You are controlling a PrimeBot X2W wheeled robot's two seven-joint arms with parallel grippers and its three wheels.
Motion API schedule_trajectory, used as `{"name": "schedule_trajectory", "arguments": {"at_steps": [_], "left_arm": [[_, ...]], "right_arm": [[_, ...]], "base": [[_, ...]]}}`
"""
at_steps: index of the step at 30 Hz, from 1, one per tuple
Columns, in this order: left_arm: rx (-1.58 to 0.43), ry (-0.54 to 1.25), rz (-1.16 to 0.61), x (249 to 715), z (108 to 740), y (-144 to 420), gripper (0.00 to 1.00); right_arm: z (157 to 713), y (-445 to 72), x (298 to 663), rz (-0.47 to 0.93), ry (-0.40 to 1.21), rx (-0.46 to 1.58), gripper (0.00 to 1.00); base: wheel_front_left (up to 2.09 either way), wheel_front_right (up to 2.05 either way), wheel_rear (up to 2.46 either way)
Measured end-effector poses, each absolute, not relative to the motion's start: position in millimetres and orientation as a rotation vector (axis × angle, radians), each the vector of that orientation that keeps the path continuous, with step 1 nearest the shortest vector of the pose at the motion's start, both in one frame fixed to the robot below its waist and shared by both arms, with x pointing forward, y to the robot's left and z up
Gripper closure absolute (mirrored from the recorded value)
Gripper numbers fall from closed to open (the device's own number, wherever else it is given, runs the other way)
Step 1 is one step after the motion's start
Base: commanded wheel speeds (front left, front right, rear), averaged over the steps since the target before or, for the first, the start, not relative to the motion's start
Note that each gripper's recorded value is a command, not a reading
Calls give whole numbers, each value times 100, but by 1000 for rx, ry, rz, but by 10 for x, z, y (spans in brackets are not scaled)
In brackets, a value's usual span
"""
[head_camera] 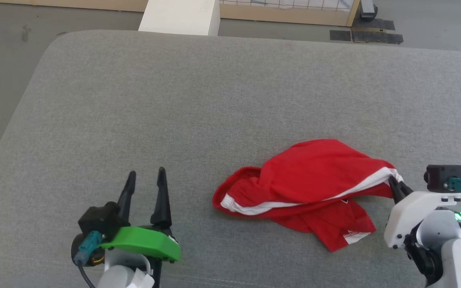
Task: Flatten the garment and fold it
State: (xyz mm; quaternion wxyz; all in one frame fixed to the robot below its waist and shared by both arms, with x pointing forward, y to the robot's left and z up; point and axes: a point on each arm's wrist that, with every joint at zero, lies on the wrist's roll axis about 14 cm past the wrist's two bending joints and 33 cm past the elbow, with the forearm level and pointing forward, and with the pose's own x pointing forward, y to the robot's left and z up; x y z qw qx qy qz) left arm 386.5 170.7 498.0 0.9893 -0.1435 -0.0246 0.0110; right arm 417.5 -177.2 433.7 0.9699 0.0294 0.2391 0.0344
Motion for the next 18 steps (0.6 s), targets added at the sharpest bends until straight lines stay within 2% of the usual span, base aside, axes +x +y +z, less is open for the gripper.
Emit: {"name": "schedule_trajectory", "arguments": {"at_steps": [1, 7, 12, 18], "left_arm": [[-289, -44, 9, 3860, 4966, 1679, 0], [-261, -6, -143, 3819, 4932, 1421, 0], [-158, 79, -330, 3750, 4843, 1121, 0], [-48, 182, -472, 3742, 4721, 933, 0]], "right_arm": [[4310, -1802, 4163, 60, 493, 60, 0], [4460, -1959, 4177, 13, 393, 68, 0], [4547, -1982, 4033, 12, 306, 42, 0], [4628, -1992, 3858, 13, 238, 41, 0]], "base": [[0, 0, 0], [0, 0, 0], [0, 0, 0], [0, 0, 0]]}}
